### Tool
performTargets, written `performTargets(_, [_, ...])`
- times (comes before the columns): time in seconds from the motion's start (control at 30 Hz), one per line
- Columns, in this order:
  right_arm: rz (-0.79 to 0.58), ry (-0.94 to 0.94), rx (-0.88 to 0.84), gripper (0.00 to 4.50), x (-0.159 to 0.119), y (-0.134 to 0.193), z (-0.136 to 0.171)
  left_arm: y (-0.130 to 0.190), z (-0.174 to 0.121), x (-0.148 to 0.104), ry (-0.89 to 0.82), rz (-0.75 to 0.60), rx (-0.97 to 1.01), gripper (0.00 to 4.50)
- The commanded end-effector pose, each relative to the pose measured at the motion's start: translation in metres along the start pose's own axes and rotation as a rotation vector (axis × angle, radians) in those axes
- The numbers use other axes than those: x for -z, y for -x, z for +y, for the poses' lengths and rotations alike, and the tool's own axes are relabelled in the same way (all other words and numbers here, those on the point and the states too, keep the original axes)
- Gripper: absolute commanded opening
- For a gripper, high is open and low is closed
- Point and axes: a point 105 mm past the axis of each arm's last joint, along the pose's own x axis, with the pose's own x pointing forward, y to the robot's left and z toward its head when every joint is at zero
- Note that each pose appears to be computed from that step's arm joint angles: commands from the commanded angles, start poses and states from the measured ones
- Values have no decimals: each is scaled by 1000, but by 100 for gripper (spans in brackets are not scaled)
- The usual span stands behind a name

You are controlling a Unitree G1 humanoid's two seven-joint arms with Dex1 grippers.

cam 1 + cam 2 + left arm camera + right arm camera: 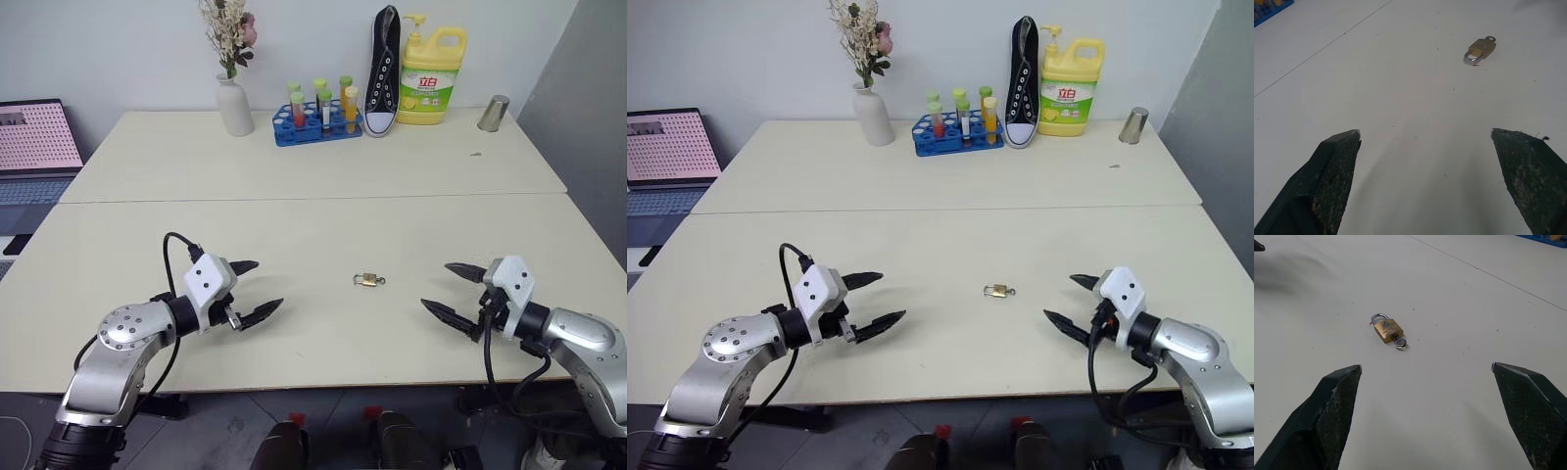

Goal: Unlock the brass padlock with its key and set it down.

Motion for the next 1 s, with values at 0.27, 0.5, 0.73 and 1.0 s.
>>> performTargets(0.27, [-35, 16, -16, 446, -4, 1, 0, -1, -5, -17, -59, -55, 35, 450])
performTargets(0.5, [-40, -52, -12, 446, -4, 0, 6, -5, -10, -26, 75, -106, 147, 450])
performTargets(0.73, [-14, -107, -39, 446, -11, 5, 26, -41, -15, -40, -27, -134, 258, 450])
performTargets(1.0, [43, -177, 75, 446, -19, 6, 34, -106, -31, -41, -152, -115, 440, 450])
